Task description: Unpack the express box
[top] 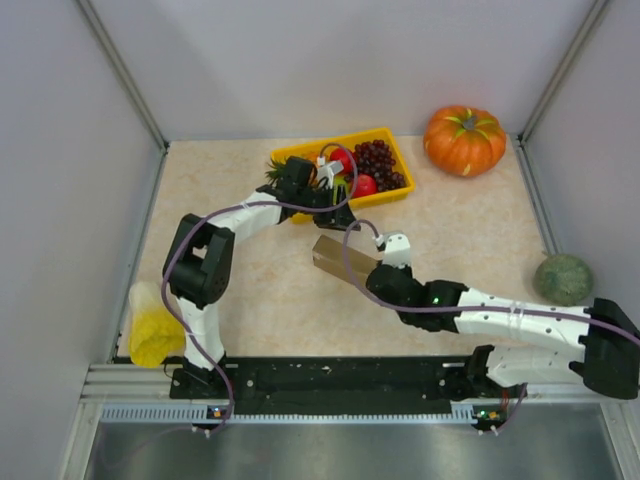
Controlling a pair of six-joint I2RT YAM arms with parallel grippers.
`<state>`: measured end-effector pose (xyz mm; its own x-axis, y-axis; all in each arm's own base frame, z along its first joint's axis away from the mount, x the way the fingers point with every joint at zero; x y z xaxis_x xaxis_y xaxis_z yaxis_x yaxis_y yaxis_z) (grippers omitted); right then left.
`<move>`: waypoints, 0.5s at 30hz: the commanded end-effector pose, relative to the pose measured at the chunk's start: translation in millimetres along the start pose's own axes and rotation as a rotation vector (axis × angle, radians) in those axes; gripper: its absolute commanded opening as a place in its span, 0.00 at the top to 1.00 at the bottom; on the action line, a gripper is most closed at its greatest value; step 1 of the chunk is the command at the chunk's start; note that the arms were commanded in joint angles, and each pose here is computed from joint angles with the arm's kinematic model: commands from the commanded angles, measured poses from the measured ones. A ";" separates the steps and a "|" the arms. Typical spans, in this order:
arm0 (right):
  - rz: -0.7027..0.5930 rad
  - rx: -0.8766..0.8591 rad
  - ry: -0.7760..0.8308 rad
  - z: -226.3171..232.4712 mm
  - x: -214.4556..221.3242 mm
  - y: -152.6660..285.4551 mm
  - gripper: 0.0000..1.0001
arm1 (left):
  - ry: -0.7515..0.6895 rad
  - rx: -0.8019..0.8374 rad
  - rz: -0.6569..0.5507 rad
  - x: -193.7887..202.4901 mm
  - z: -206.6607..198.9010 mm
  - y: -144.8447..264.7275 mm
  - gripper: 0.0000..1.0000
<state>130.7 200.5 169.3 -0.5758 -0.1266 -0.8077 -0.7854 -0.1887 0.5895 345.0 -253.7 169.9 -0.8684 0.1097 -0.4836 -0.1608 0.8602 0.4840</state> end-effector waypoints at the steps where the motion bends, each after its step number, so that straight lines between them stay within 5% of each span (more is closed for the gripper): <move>1: -0.045 -0.034 -0.157 -13.7 -13.5 -4.0 1.00 | -0.102 0.018 0.017 -0.1 -7.1 -6.6 0.45; 10: -0.055 -0.106 -0.288 -25.4 -20.9 -26.4 1.00 | -0.265 -0.048 0.129 21.8 -21.0 -18.5 0.44; 15: -0.062 -0.114 -0.334 -23.3 -33.0 -37.7 1.00 | -0.237 -0.124 0.139 29.6 -20.5 -14.9 0.44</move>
<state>168.0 174.6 159.2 -0.6121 0.1239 -0.7810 -0.7835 -0.2288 0.5777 308.9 -278.9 153.6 -0.7768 0.3419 -0.5288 -0.0593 0.7964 0.6019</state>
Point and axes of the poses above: each gripper's point midway between its finger pads, its own y axis back along the fingers, its own z axis along the line the jaws close on, x = y × z, the point moved 9 cm from there along y, back along the fingers, and after that the axes turned 3 degrees about -y, right-handed, at the moved point
